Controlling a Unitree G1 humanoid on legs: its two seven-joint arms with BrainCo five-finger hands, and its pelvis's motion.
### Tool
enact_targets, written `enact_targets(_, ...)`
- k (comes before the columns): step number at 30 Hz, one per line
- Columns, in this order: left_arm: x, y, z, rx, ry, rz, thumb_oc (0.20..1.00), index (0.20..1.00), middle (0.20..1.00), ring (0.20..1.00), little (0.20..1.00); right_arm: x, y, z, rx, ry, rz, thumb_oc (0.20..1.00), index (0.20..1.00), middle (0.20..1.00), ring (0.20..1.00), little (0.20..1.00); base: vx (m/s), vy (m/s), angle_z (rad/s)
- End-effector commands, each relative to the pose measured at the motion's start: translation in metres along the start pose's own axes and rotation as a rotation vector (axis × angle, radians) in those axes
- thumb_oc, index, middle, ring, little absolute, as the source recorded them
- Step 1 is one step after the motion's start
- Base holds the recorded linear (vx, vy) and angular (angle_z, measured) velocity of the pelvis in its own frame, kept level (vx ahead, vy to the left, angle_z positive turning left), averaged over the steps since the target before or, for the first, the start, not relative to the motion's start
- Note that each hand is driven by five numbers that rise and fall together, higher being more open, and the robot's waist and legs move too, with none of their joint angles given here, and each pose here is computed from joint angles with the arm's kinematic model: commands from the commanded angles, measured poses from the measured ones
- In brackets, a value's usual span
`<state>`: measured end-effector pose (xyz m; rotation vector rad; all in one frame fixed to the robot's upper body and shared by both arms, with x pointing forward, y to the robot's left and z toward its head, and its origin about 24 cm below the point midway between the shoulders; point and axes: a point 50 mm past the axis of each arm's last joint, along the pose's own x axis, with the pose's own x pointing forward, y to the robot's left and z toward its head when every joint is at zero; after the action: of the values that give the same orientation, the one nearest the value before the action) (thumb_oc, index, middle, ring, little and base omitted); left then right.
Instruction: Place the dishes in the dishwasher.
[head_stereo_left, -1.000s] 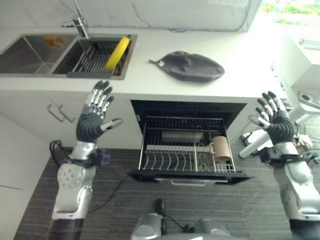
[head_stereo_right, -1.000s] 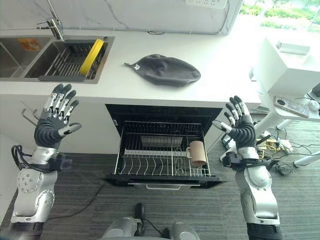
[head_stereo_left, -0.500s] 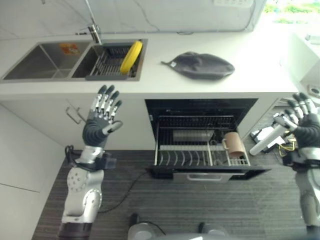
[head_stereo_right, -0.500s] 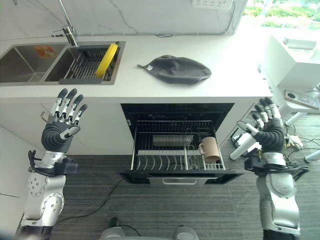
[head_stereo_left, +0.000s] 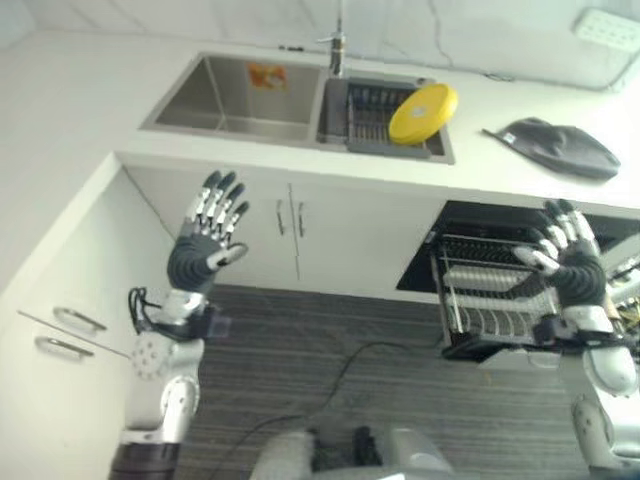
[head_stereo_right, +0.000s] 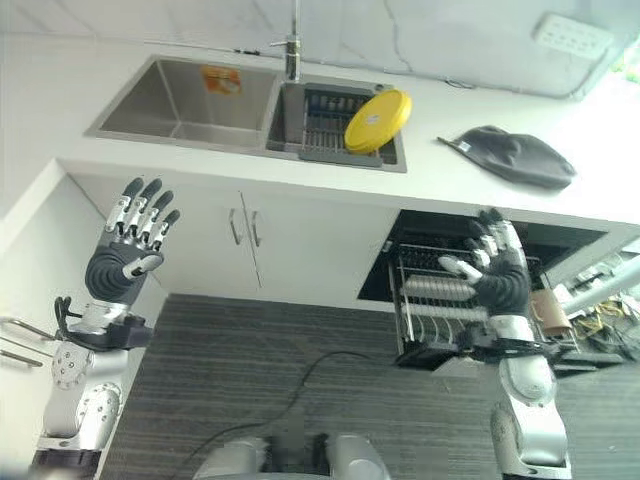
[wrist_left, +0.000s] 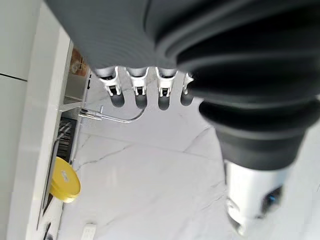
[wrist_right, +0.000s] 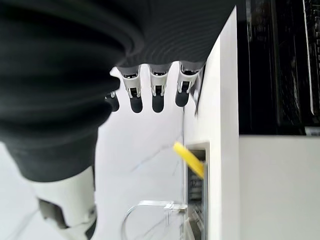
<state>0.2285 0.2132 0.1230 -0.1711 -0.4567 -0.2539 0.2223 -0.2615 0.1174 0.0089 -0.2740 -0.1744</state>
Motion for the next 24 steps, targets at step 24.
enact_targets(24,0.003,-0.005,0.015,-0.027,-0.08,-0.012,1.0,1.0,1.0,1.0,1.0,0.013,0.017,0.022,-0.029,-0.115,0.194,1.0,1.0,1.0,1.0,1.0,0.1,-0.048,0.0)
